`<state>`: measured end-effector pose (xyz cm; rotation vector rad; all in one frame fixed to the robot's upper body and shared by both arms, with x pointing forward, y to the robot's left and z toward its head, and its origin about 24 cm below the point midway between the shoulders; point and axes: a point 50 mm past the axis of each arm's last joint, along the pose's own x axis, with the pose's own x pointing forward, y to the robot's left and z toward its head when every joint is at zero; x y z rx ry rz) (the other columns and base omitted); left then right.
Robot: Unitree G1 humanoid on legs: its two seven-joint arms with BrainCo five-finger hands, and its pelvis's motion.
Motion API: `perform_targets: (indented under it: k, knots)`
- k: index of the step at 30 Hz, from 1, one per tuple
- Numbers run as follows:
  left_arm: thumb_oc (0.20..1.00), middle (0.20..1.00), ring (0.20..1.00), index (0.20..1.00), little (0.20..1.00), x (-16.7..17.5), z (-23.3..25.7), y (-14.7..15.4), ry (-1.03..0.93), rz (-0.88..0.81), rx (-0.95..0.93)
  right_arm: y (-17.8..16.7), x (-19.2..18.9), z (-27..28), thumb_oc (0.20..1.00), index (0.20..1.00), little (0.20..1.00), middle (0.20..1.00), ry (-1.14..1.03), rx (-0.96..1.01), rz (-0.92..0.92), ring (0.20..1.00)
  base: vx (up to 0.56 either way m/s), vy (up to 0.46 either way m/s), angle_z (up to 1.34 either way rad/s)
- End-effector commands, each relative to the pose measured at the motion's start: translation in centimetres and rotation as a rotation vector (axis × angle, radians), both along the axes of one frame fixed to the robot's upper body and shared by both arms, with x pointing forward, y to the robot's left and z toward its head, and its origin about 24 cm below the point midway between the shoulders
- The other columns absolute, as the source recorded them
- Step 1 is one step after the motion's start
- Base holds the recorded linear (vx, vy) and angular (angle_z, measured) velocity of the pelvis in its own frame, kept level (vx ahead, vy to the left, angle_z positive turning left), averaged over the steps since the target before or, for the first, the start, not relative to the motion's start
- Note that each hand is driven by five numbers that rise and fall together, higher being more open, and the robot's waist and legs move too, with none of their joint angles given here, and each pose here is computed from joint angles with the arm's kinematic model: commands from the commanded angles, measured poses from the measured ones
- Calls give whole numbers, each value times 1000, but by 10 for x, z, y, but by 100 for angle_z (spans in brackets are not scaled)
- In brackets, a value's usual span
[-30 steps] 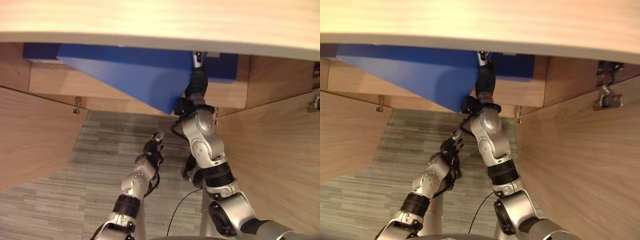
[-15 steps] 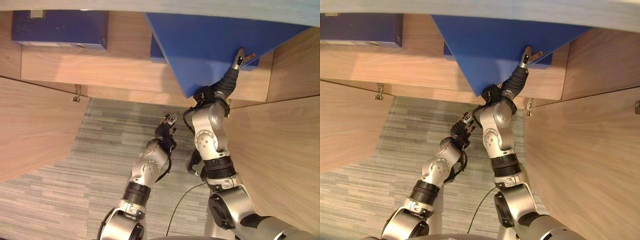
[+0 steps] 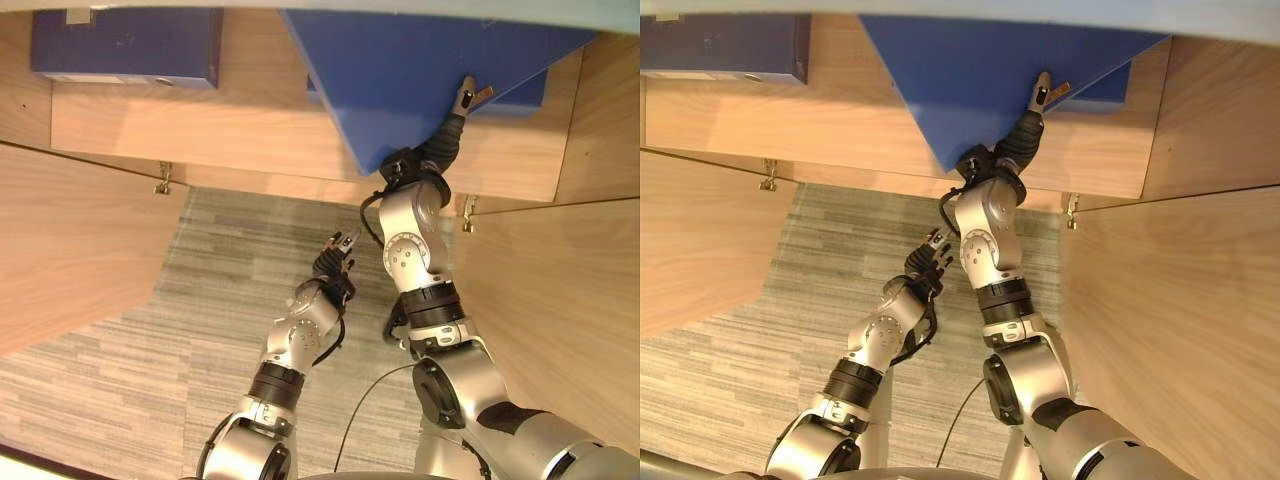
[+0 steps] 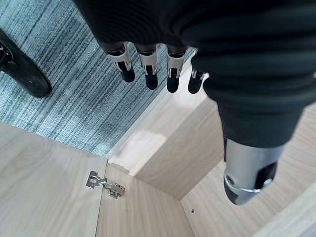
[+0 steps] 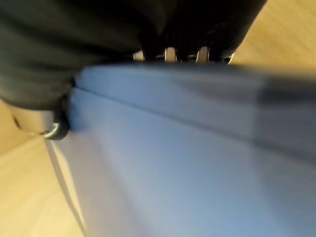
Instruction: Put the empty folder in the office cabinet
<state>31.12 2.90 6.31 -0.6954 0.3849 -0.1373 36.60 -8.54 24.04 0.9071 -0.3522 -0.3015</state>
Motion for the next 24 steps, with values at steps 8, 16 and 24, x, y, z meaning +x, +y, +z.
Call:
perform_targets:
  k: [8,16,24]
  knots:
    - [1000,1000,1000,1000,1000,-25,-2,-49,27,-128,-94,141,-81,157,200,200,200,200,-383,431,592,200,-2,-7,2]
    - [1000,1000,1000,1000,1000,-24,-5,-50,27,-134,-77,119,-106,183,200,200,200,200,-573,482,496,200,-4,3,1]
    - [1000,1000,1000,1000,1000,-17,-8,-40,21,-97,-76,104,-138,190,200,200,200,200,-693,412,322,200,0,0,0]
